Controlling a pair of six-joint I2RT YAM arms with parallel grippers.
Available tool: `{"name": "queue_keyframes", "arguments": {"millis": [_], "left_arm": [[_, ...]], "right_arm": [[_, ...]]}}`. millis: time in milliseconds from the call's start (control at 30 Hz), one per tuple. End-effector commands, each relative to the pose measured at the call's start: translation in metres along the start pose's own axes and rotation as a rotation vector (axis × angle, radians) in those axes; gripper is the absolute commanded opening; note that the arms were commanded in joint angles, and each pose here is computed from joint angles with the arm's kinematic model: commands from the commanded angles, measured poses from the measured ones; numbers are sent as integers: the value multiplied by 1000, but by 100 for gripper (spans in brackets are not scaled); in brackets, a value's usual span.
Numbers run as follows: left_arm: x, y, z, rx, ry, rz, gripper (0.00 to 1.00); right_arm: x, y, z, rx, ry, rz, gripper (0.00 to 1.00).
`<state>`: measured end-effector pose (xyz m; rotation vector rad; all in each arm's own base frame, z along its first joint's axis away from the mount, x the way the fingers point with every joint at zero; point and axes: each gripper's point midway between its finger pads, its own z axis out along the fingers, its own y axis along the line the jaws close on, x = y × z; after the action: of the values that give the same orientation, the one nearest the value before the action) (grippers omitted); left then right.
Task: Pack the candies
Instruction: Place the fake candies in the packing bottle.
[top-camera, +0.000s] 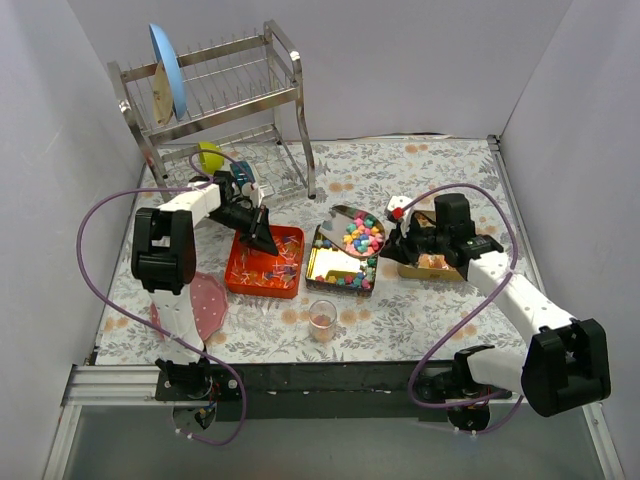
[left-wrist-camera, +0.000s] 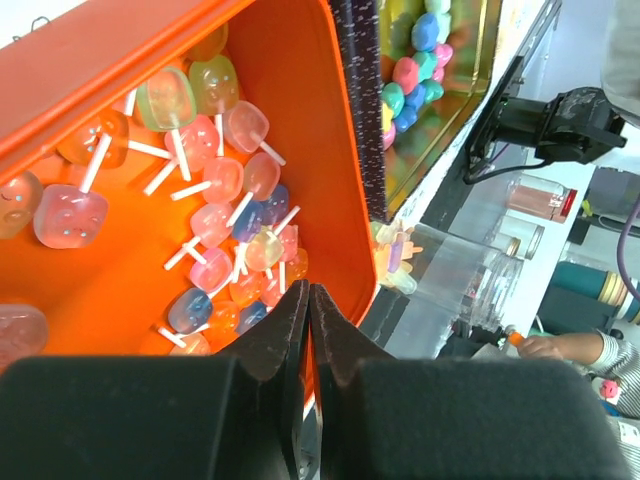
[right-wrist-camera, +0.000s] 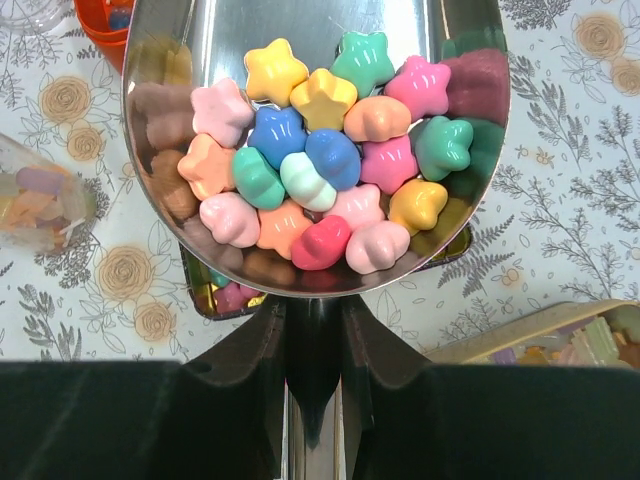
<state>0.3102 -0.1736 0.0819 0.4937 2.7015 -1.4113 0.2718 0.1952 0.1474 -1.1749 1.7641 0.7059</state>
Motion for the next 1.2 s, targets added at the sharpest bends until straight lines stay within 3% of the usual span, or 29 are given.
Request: {"name": "queue_keyframes", "arguments": {"millis": [0, 333, 400, 433, 467, 600, 700, 1000, 1067, 1100, 1167], "left_arm": [[-19, -31, -17, 28, -86, 96, 4], [-22, -11, -31, -171, -114, 156, 5], [-22, -5, -33, -214, -121, 157, 9], [-23, -2, -33, -230, -121, 158, 13], [-23, -2, -33, -230, -120, 161, 28], [-26, -4, -39, -260, -148, 182, 55], [-24, -7, -43, -268, -144, 202, 64], [-21, -8, -54, -338, -177, 227, 73], [-17, -9, -54, -340, -179, 229, 78], [-16, -10, -55, -341, -181, 231, 98], [-13, -11, -55, -344, -183, 233, 98]], "right_arm": [[-40, 0, -23, -21, 9, -121, 1], [-58, 25, -51, -103, 84, -206, 1], [-55, 37, -53, -135, 111, -245, 1], [-53, 39, -54, -137, 123, -257, 1], [-50, 44, -56, -151, 137, -263, 1], [-47, 62, -61, -198, 161, -343, 1], [-42, 74, -67, -228, 178, -373, 1], [-35, 85, -73, -290, 228, -489, 1], [-35, 84, -74, -292, 251, -524, 1], [-36, 85, -73, -295, 255, -534, 1], [-39, 82, -73, -282, 266, -546, 1]]}}
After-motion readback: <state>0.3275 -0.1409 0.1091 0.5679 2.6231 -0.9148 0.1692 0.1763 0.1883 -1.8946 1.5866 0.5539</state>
